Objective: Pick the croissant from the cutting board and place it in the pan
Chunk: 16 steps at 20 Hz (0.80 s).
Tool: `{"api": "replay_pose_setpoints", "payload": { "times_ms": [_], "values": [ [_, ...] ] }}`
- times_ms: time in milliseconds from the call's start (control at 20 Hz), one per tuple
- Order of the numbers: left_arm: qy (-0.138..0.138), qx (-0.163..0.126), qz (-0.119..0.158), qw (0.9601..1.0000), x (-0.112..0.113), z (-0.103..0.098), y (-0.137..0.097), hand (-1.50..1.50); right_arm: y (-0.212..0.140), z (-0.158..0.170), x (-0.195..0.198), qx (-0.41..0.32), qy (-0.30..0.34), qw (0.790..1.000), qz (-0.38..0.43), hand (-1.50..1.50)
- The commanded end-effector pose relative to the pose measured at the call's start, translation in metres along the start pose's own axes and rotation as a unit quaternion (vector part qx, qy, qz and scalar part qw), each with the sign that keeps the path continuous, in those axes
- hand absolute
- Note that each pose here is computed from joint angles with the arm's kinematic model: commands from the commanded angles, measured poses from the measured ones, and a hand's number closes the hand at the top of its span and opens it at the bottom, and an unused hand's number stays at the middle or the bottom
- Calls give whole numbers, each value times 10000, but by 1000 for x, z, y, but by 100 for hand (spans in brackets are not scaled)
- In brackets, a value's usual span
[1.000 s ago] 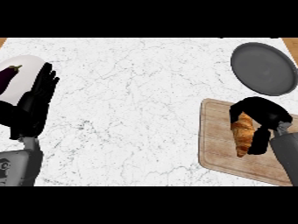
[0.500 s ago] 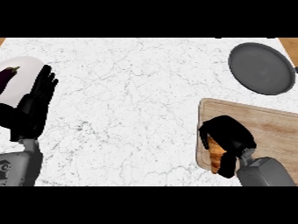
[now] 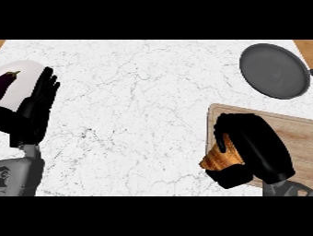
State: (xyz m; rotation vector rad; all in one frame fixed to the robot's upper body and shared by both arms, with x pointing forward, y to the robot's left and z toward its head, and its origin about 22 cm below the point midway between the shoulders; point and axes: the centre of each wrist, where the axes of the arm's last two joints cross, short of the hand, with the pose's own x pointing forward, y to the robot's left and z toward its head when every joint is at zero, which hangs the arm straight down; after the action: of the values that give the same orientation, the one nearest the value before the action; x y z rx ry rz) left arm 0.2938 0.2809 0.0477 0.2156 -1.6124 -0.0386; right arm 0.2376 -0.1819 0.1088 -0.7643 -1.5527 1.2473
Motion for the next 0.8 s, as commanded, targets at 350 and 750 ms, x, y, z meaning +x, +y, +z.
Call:
{"api": "replay_pose_setpoints", "payload": {
  "times_ms": [350, 750],
  "values": [
    [45, -79, 75, 9999, -10, 9, 8, 0, -59, -12, -54, -1593, 478, 9763, -1389, 150],
    [-91, -105, 102, 9999, 11, 14, -12, 0, -105, -49, -147, -1939, 1072, 9615, -1624, 150]
  ]
}}
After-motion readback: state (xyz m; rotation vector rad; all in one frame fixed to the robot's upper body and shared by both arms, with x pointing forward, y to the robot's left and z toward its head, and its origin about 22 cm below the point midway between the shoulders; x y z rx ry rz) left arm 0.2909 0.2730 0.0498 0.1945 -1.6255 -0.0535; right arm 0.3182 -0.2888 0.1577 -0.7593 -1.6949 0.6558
